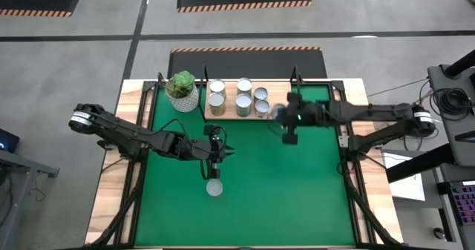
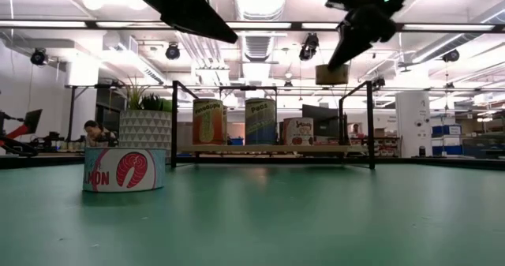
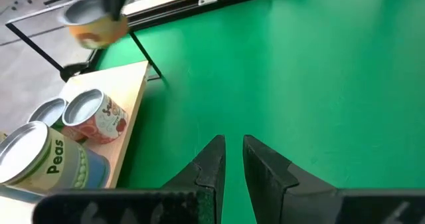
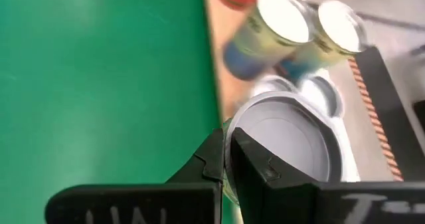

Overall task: Pick and place cans onto a shelf
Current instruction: Put the canned mushrooms on the shelf

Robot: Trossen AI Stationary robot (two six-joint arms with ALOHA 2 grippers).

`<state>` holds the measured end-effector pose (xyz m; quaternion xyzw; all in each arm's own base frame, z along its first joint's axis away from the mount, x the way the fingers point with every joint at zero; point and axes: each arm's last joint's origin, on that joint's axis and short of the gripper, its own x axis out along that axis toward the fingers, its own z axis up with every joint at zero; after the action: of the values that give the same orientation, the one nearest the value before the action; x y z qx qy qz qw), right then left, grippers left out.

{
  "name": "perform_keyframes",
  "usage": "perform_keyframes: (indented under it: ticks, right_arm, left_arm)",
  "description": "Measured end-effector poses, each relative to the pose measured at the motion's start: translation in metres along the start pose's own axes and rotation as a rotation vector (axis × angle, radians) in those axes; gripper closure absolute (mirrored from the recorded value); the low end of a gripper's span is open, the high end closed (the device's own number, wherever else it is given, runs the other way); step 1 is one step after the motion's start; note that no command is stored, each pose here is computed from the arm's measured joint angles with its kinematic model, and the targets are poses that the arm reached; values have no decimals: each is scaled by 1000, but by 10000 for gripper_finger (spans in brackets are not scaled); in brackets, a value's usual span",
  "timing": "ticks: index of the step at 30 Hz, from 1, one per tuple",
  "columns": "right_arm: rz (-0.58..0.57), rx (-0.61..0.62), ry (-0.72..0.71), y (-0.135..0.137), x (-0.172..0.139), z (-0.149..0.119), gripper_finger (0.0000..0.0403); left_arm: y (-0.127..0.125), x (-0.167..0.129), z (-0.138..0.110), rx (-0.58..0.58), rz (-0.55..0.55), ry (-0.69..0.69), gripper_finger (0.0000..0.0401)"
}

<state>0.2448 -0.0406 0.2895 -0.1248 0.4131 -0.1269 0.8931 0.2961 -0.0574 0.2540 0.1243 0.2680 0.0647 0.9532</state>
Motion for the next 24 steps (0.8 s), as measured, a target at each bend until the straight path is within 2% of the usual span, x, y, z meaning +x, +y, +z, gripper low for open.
perform_keyframes:
  ticks: [4, 10, 18, 24]
  right_arm:
    - [-22, 43, 122, -35, 12, -1, 394]
    - [81, 104, 208, -66, 45, -15, 394]
    - [122, 14, 286, -64, 72, -34, 394]
    - [123, -13, 265, -62, 78, -38, 394]
  left_arm:
    - [0, 0, 0, 0, 0, 0, 365]
    - [0, 0, 0, 4, 0, 3, 365]
    - [0, 0, -1, 11, 0, 7, 365]
    - [0, 0, -1, 22, 0, 7, 365]
